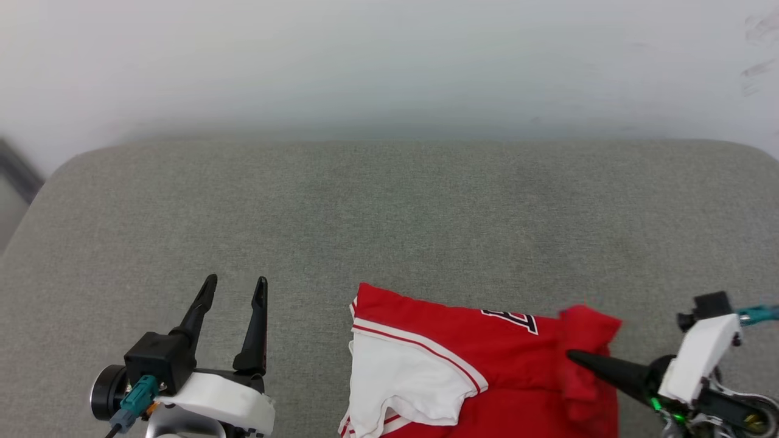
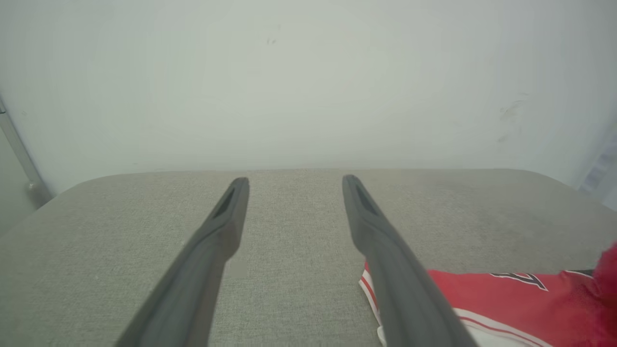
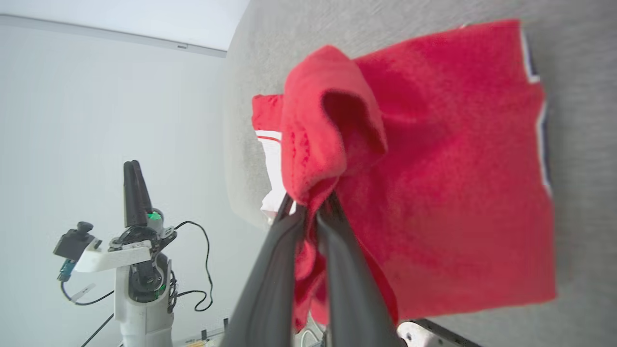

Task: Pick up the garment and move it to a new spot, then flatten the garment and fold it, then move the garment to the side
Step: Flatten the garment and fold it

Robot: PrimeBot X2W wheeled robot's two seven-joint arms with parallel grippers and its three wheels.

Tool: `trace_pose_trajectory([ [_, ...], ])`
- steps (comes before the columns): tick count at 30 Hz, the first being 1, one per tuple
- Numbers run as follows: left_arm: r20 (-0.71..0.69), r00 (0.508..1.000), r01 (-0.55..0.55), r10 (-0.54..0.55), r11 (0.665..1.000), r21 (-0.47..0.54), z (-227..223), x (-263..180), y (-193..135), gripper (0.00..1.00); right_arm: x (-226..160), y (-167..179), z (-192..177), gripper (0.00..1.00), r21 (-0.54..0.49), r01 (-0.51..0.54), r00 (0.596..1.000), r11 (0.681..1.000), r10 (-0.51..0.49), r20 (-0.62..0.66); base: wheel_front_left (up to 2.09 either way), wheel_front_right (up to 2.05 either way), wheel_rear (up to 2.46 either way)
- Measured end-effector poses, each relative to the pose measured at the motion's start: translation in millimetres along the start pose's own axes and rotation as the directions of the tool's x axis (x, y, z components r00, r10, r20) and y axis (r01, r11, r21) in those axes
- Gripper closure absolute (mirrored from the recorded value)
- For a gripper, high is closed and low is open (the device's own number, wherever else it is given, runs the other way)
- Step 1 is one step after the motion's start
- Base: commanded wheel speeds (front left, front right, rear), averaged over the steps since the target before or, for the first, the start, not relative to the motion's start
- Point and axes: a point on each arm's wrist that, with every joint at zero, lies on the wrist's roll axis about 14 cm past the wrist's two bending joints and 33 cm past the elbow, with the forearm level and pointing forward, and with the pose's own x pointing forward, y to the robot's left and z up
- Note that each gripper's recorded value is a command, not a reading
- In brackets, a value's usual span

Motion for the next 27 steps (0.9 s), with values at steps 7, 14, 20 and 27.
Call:
trace_pose_trajectory([
  [7, -0.014, 1.000, -0.013, 0.013, 1.000, 0.000, -2, -6, 5, 0.00, 54, 51, -51, 1.00, 0.031, -0.185, 0.966, 0.982, 0.188, -0.180, 0.00, 0.00, 0.00],
  [14, -0.017, 0.999, -0.038, 0.039, 0.999, 0.006, -3, -8, 15, 0.00, 100, 91, -85, 1.00, 0.002, -0.260, 0.929, 0.966, 0.250, -0.274, 0.00, 0.00, 0.00],
  [20, -0.029, 0.997, -0.071, 0.071, 0.997, -0.002, -7, -9, 24, 0.00, 132, 97, -95, 0.00, -0.088, -0.227, 0.938, 0.970, 0.194, -0.288, 0.00, 0.00, 0.00],
  [27, -0.025, 0.996, -0.083, 0.083, 0.997, -0.002, -9, -10, 27, 0.00, 143, 113, -91, 0.00, -0.216, -0.240, 0.949, 0.946, 0.182, -0.258, 0.00, 0.00, 0.00],
])
